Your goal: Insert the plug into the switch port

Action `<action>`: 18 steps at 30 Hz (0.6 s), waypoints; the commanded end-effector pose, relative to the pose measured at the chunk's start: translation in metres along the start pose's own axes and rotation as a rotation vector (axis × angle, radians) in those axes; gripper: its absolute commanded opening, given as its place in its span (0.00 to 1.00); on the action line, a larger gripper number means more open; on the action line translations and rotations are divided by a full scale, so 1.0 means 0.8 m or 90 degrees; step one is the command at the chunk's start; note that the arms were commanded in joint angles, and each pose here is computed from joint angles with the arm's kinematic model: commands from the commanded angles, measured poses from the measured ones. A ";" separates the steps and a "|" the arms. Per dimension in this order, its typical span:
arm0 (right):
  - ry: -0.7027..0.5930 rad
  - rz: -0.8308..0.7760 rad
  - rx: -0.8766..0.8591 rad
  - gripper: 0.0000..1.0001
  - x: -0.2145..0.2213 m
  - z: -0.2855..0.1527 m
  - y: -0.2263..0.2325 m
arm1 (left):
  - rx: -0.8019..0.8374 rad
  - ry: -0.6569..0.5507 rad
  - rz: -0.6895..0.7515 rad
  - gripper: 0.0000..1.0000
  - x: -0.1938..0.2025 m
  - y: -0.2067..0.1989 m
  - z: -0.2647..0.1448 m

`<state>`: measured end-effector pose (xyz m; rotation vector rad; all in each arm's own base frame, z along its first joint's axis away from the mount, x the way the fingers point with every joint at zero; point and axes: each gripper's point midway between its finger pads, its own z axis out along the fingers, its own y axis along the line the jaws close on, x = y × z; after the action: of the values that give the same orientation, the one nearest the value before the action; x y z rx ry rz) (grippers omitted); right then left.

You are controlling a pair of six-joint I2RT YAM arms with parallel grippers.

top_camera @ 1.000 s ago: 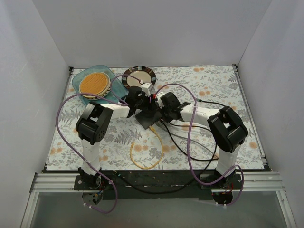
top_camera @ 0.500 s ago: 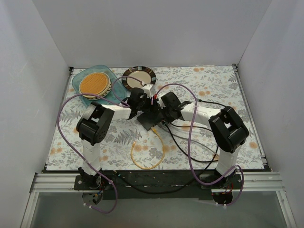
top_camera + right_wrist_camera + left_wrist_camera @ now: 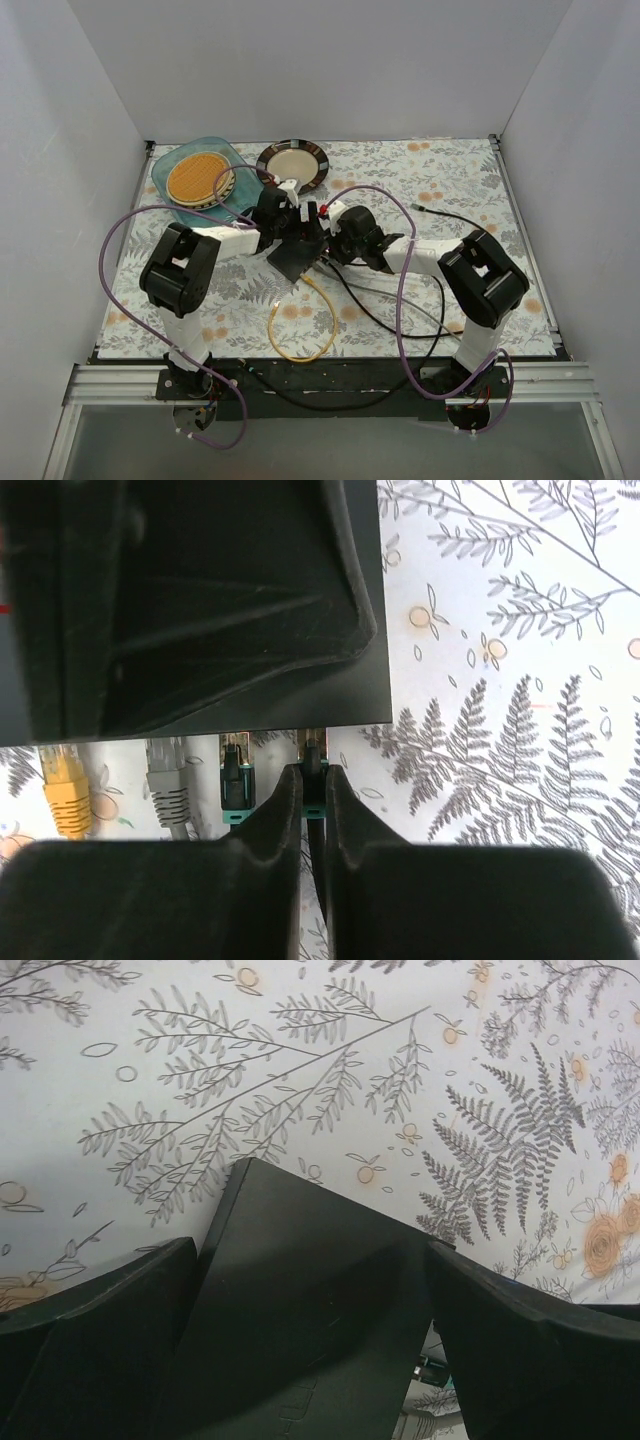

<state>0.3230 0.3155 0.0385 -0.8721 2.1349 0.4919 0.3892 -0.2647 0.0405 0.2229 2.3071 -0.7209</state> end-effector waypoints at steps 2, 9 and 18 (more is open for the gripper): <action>-0.287 -0.017 -0.069 0.22 -0.166 -0.029 0.035 | -0.068 0.212 -0.131 0.98 0.106 0.014 -0.024; -0.236 -0.008 -0.047 0.53 -0.137 -0.027 0.028 | -0.133 0.151 -0.145 0.98 0.068 0.047 -0.040; -0.287 0.015 -0.010 0.97 -0.148 -0.081 0.018 | -0.108 -0.003 -0.106 0.98 -0.027 0.016 -0.099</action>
<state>0.3315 0.3422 0.1103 -0.7715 1.8863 0.6311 0.3669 -0.2190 0.0484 -0.0406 2.4914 -0.6079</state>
